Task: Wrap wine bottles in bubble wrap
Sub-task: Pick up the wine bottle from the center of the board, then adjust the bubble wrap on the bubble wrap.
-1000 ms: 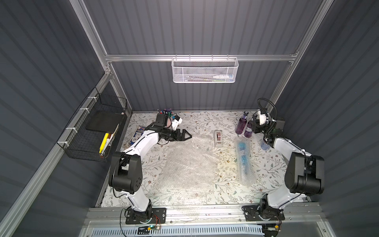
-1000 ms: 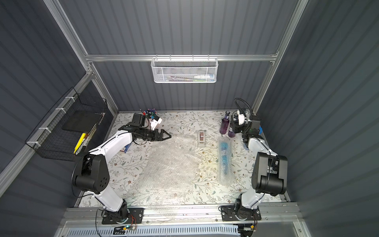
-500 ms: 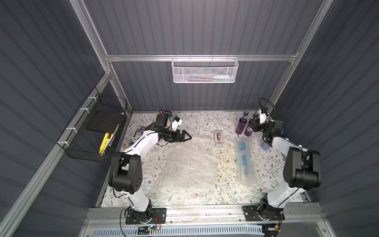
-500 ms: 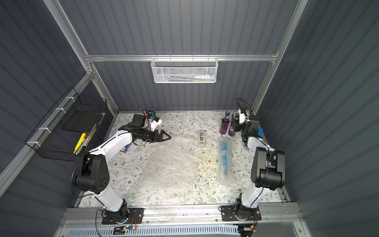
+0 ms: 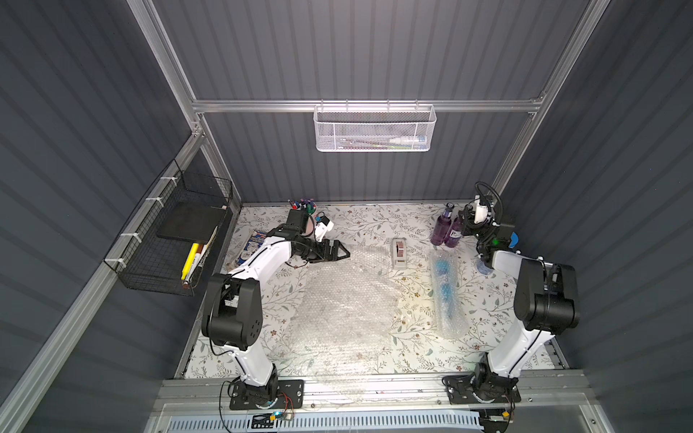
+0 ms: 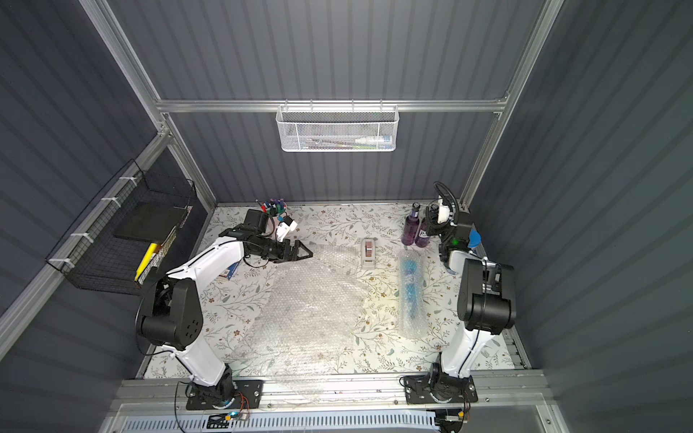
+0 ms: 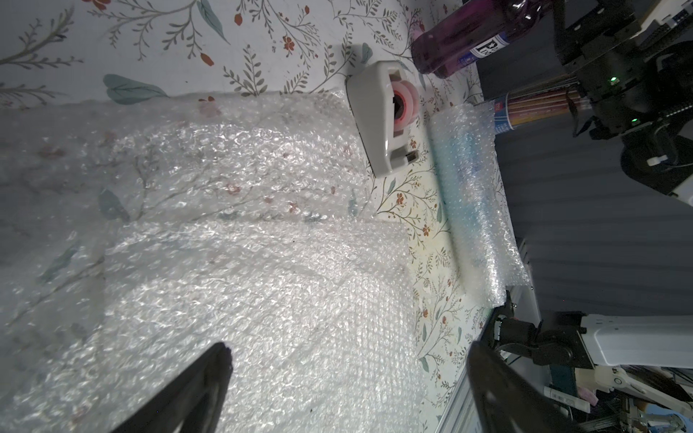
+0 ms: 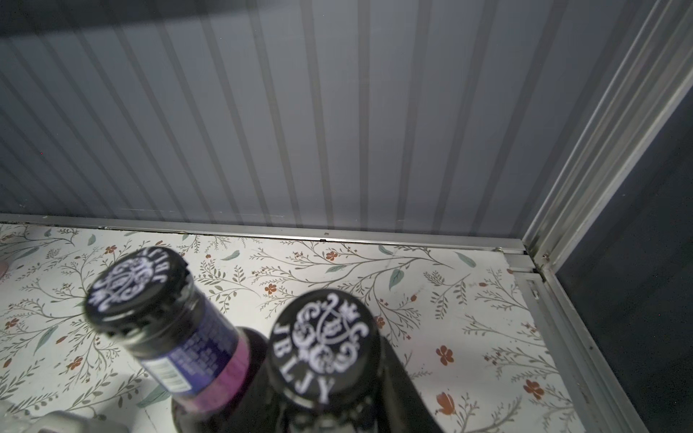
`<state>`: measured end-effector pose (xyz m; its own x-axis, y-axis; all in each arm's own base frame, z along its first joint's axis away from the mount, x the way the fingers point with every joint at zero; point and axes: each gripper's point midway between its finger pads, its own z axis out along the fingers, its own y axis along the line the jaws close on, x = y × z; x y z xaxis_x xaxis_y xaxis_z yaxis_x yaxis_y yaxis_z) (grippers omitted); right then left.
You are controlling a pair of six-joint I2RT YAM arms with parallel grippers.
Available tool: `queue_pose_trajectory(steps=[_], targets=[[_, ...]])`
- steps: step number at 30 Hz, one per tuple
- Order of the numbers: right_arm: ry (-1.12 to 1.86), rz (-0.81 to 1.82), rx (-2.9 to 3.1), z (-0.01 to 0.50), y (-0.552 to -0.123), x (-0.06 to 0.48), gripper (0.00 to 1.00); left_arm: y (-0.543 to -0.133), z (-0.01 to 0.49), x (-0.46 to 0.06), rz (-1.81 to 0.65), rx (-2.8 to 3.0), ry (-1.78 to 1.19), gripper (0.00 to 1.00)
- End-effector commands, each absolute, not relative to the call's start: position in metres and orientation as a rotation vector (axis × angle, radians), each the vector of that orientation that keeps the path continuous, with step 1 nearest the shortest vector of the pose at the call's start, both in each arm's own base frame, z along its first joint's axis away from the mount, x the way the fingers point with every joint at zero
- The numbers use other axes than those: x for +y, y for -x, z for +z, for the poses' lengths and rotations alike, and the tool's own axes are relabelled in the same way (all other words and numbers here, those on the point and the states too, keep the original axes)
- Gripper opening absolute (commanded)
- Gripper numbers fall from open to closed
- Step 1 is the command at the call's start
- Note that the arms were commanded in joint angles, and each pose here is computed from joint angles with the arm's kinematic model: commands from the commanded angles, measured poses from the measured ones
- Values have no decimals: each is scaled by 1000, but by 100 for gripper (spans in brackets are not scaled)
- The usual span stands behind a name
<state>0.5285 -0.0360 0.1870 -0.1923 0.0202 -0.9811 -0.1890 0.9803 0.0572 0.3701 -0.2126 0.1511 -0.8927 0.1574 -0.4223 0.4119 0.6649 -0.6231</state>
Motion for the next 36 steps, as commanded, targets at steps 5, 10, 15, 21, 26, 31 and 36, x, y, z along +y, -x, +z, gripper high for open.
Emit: queue_pose_trajectory(steps=[5, 10, 15, 21, 26, 31, 36], targets=[[202, 192, 1544, 252, -522, -23, 12, -387, 133, -184, -781, 2652, -493, 99], [261, 142, 1495, 288, -509, -13, 9, -396, 113, -186, -767, 2699, -550, 93], [290, 111, 1456, 317, -486, -7, 9, -404, 84, -180, -704, 2766, -564, 80], [335, 75, 1470, 337, -451, 2, 9, -414, 64, -181, -690, 2792, -573, 70], [380, 116, 1511, 344, -418, 16, 9, -426, 52, -183, -686, 2791, -572, 59], [403, 151, 1517, 350, -382, 30, 9, -434, 44, -177, -610, 2811, -599, 54], [421, 187, 1536, 346, -358, 41, 9, -446, 40, -168, -502, 2801, -601, 51]])
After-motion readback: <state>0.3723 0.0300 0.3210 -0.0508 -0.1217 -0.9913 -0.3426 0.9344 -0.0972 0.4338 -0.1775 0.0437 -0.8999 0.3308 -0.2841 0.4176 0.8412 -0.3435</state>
